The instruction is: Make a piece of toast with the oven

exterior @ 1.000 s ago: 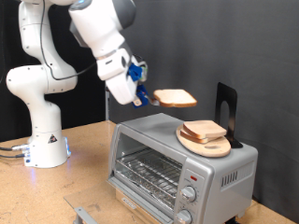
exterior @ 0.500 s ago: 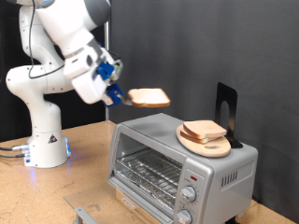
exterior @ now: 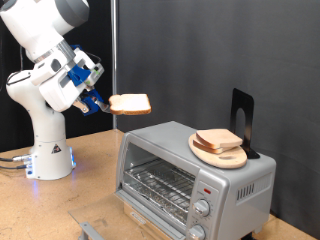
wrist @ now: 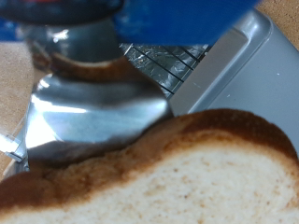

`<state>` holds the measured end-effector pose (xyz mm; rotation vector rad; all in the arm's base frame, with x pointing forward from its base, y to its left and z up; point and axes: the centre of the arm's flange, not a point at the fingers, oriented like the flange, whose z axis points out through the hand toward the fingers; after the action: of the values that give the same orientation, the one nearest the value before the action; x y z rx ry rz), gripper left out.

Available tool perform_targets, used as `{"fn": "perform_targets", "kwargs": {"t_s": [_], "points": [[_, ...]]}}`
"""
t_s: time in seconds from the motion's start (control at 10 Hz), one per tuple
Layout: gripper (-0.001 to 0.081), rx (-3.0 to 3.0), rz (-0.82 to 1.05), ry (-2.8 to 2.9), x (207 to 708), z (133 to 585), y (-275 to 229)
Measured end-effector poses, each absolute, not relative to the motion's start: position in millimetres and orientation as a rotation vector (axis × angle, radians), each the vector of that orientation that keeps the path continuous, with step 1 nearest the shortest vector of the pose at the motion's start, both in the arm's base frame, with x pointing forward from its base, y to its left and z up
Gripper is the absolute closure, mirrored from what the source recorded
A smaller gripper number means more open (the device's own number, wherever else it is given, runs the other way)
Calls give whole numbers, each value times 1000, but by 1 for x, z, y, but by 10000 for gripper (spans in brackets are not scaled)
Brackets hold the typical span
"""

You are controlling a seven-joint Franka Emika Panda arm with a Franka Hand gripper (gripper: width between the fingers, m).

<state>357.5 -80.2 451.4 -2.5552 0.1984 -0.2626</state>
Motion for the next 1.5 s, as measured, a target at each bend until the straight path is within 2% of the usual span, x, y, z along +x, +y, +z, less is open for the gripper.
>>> {"fn": "perform_targets", "kwargs": {"t_s": [0.2, 0.6, 1.2, 1.5], "points": [[391, -2558, -308, 177, 357, 445, -85], [406, -2661, -423, 275, 350, 390, -120], [414, -2727, -317, 368, 367, 299, -142], [414, -2734, -278, 324, 376, 288, -143]]}}
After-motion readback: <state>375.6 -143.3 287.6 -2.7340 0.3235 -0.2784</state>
